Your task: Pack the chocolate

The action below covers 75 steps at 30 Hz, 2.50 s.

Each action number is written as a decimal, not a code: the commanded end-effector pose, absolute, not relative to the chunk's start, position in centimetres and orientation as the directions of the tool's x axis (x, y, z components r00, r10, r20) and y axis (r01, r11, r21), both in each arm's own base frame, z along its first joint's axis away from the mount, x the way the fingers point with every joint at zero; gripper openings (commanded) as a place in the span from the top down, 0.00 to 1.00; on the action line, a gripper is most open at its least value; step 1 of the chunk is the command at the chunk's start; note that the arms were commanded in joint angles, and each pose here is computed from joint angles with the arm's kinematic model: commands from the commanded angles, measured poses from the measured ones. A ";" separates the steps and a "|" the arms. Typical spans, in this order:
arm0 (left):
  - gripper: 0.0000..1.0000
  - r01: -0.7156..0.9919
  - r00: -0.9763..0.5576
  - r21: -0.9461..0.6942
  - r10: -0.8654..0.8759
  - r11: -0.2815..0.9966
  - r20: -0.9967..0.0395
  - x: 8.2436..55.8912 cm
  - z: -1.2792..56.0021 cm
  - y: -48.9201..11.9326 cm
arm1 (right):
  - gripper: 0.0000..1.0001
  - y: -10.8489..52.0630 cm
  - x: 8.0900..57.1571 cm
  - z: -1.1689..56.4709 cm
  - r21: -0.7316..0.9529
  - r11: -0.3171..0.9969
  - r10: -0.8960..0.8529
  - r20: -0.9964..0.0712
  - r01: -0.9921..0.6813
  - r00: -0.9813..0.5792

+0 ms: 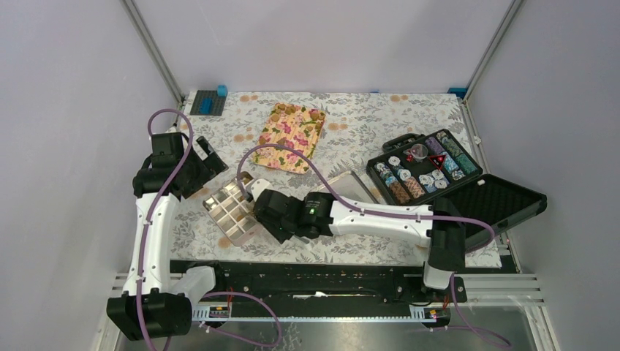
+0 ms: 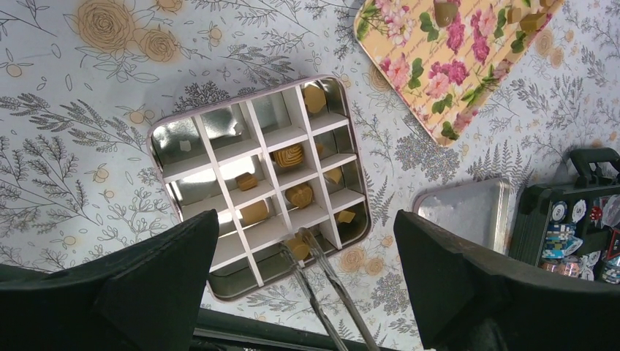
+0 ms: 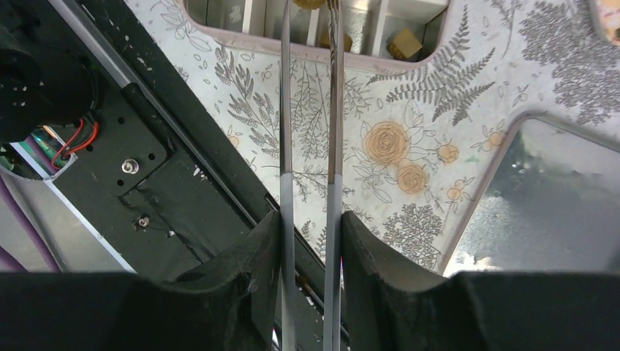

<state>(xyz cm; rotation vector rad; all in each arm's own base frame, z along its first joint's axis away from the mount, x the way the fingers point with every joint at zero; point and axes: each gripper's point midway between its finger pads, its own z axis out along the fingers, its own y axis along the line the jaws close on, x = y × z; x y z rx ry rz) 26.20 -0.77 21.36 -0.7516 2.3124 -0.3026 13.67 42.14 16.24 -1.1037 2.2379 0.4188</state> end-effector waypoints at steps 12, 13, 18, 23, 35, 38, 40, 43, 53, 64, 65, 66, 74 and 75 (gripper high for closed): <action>0.01 -0.411 -0.557 -0.422 -0.589 0.808 -0.586 26.6 23.5 -0.5 | 0.79 44.5 11.6 16.9 0.048 0.580 -0.591 -0.663 -0.813 -0.460; 0.01 -0.410 -0.557 -0.422 -0.589 0.808 -0.586 26.6 23.5 -0.5 | 0.79 44.5 11.5 17.2 0.053 0.577 -0.587 -0.667 -0.815 -0.459; 0.01 -0.409 -0.558 -0.427 -0.591 0.807 -0.582 26.5 23.4 -0.6 | 0.79 44.6 10.4 17.4 0.069 0.568 -0.584 -0.668 -0.820 -0.461; 0.01 -0.407 -0.557 -0.430 -0.592 0.806 -0.582 26.3 23.4 -0.7 | 0.79 44.9 10.0 16.7 0.060 0.566 -0.596 -0.660 -0.822 -0.458; 0.01 -0.404 -0.556 -0.432 -0.591 0.806 -0.585 26.0 23.7 -0.7 | 0.64 45.3 11.1 17.4 0.021 0.584 -0.585 -0.683 -0.812 -0.438; 0.01 -0.404 -0.554 -0.433 -0.592 0.806 -0.585 26.1 23.8 -0.7 | 0.68 45.1 11.2 17.8 0.011 0.590 -0.580 -0.690 -0.807 -0.433; 0.01 -0.402 -0.554 -0.435 -0.592 0.806 -0.585 26.1 23.8 -0.7 | 0.79 44.8 11.6 18.5 0.003 0.606 -0.562 -0.707 -0.795 -0.430; 0.01 -0.403 -0.553 -0.434 -0.592 0.806 -0.586 26.1 23.9 -0.7 | 0.86 44.2 12.0 20.7 0.015 0.622 -0.507 -0.754 -0.783 -0.417; 0.01 -0.411 -0.562 -0.440 -0.602 0.798 -0.567 26.2 23.2 -0.9 | 0.85 36.7 18.9 21.6 -0.140 0.804 -0.434 -0.803 -0.578 -0.409; 0.01 -0.408 -0.561 -0.440 -0.600 0.800 -0.570 26.4 23.3 -0.9 | 0.83 23.9 34.9 21.1 -0.088 0.984 -0.158 -0.835 -0.157 -0.528; 0.01 -0.405 -0.564 -0.443 -0.600 0.800 -0.567 26.4 23.3 -1.0 | 0.83 23.5 36.4 20.7 -0.090 0.988 -0.143 -0.835 -0.124 -0.532; 0.01 -0.402 -0.566 -0.447 -0.601 0.799 -0.565 26.4 23.3 -1.1 | 0.83 23.0 37.9 20.4 -0.087 0.992 -0.123 -0.836 -0.092 -0.534; 0.01 -0.382 -0.555 -0.419 -0.567 0.824 -0.609 26.2 24.7 -0.6 | 0.80 21.2 49.7 17.1 -0.036 0.991 0.037 -0.854 0.131 -0.518; 0.01 -0.371 -0.560 -0.434 -0.570 0.821 -0.601 26.2 24.7 -0.9 | 0.79 21.6 50.9 16.8 -0.031 0.990 0.042 -0.859 0.134 -0.510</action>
